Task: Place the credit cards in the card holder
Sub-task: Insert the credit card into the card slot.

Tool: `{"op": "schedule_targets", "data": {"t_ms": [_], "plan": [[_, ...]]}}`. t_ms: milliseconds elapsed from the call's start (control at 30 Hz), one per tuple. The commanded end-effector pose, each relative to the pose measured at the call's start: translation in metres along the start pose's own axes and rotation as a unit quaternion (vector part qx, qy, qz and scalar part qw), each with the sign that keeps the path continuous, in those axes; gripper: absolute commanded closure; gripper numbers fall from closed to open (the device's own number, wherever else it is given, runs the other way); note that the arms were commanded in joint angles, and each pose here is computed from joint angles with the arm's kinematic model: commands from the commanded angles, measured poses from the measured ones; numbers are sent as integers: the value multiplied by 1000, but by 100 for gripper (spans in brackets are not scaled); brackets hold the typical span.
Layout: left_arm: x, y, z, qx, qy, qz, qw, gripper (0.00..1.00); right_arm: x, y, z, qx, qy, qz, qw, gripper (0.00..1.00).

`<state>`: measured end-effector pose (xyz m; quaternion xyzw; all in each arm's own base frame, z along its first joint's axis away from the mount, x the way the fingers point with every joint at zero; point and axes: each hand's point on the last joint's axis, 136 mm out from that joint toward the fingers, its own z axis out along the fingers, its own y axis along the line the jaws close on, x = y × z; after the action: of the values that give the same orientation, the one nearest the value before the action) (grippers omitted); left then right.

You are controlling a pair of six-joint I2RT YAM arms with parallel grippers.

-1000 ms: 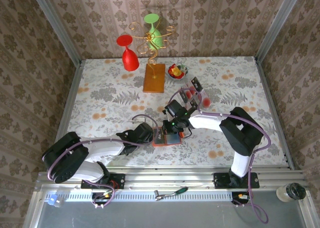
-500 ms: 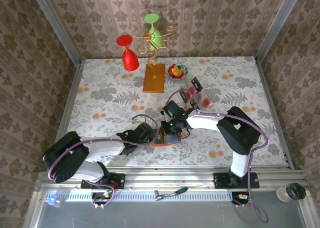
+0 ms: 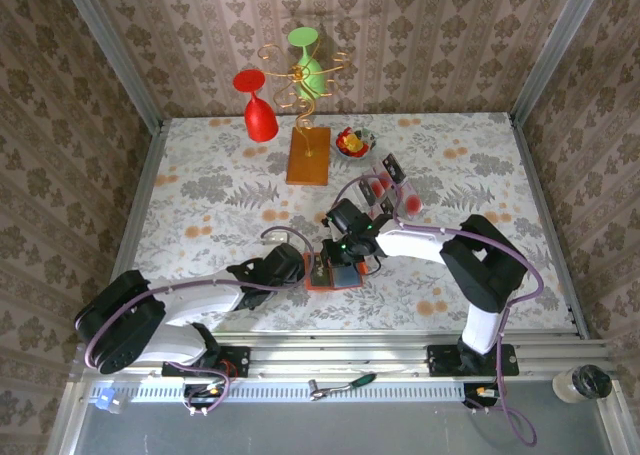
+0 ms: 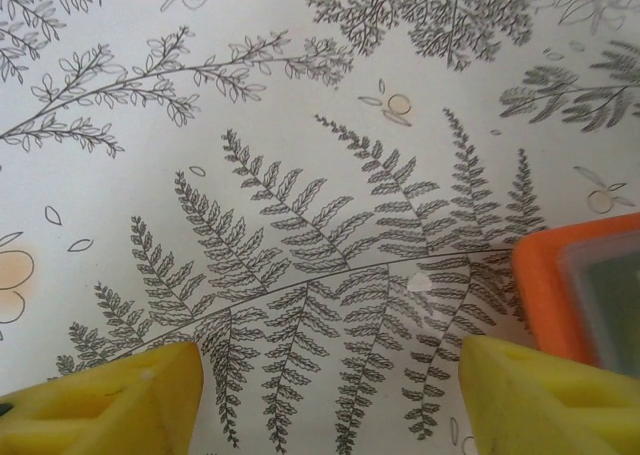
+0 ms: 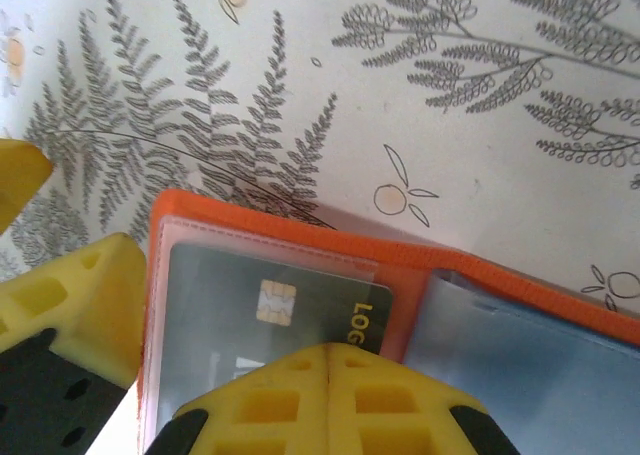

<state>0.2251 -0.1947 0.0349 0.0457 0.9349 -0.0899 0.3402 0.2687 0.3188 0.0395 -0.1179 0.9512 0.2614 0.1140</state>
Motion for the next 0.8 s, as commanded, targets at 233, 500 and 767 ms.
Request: {"op": "schedule_targets", "data": {"t_ms": [233,500,767], "plan": [[-10,-2,-5,0,4,13,1000,30,0,-6,-21,23,-13,7,1000,100],[-30,-23,-17,28,-12,12,999,29,-2,-21,-32,45,-20,11,999,100],[-44,-57,-30,64,-32,10,997,29,-5,-42,-42,57,-28,26,998,100]]}}
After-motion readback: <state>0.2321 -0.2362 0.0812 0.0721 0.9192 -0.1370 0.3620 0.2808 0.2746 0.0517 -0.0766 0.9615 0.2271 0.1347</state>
